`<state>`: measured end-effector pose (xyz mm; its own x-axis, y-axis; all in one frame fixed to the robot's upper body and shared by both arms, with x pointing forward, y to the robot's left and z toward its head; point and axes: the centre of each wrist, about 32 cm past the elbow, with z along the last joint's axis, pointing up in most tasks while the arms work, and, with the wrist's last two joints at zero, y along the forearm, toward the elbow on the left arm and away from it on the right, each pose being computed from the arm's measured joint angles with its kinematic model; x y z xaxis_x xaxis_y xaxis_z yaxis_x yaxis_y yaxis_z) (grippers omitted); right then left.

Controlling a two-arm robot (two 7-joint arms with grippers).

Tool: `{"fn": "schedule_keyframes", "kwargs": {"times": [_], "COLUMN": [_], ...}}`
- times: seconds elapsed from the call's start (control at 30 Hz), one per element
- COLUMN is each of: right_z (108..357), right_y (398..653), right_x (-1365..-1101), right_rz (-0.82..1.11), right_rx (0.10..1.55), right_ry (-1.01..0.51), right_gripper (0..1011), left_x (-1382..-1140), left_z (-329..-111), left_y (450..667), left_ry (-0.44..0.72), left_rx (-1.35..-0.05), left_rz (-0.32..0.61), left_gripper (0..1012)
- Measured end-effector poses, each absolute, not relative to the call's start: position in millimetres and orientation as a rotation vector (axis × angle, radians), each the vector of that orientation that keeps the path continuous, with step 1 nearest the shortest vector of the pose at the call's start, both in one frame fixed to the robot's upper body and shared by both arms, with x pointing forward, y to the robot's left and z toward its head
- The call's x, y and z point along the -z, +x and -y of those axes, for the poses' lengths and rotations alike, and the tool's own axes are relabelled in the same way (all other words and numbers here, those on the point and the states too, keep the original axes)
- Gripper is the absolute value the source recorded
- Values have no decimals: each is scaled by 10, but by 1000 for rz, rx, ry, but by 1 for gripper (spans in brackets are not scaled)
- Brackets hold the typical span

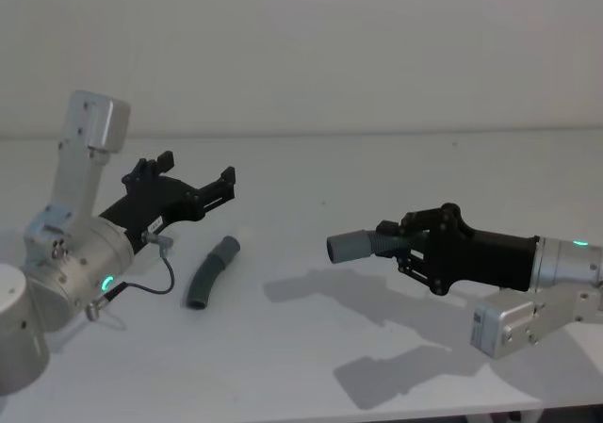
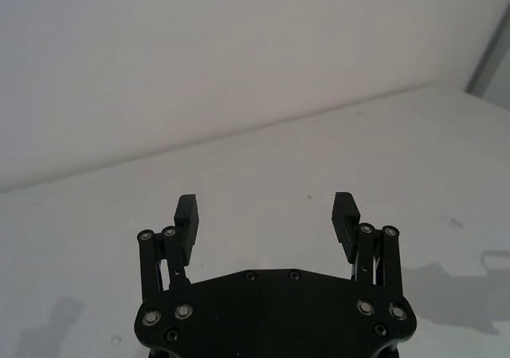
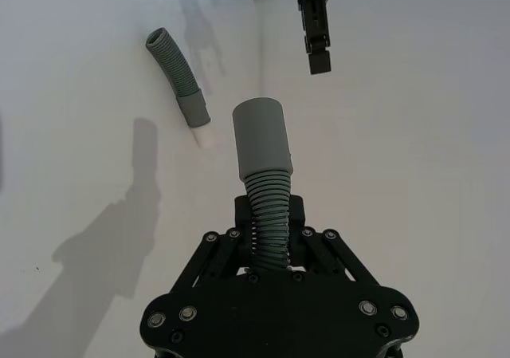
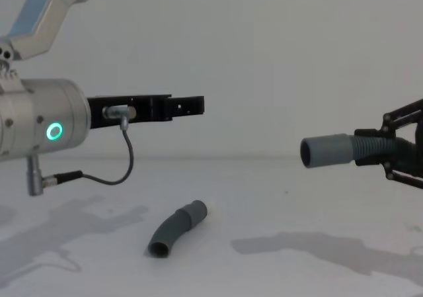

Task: Use both hands to pick up one end of the pipe from the table, align the ends, and insert them.

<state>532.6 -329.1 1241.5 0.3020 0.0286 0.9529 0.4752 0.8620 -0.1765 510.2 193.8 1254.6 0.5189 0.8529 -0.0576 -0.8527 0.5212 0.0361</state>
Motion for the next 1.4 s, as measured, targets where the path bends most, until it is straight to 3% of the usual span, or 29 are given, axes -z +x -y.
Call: {"fn": "schedule_keyframes", "kwargs": {"times": [0.63, 1.4], "right_z": [3288, 3289], "right_y": [5322, 5322], "right_x": [-12412, -12412], "right_rz": [1239, 1239], "right_rx": [312, 312], "right_ry": [-475, -476], "right_gripper": [211, 211], "left_x": [-12808, -12697], "left_z": [-2074, -1942], "left_y": [5278, 5562], "left_ry": [270, 465], "left_rx": [-936, -839], "left_rz": [-154, -110], "left_gripper": [1001, 1001]}}
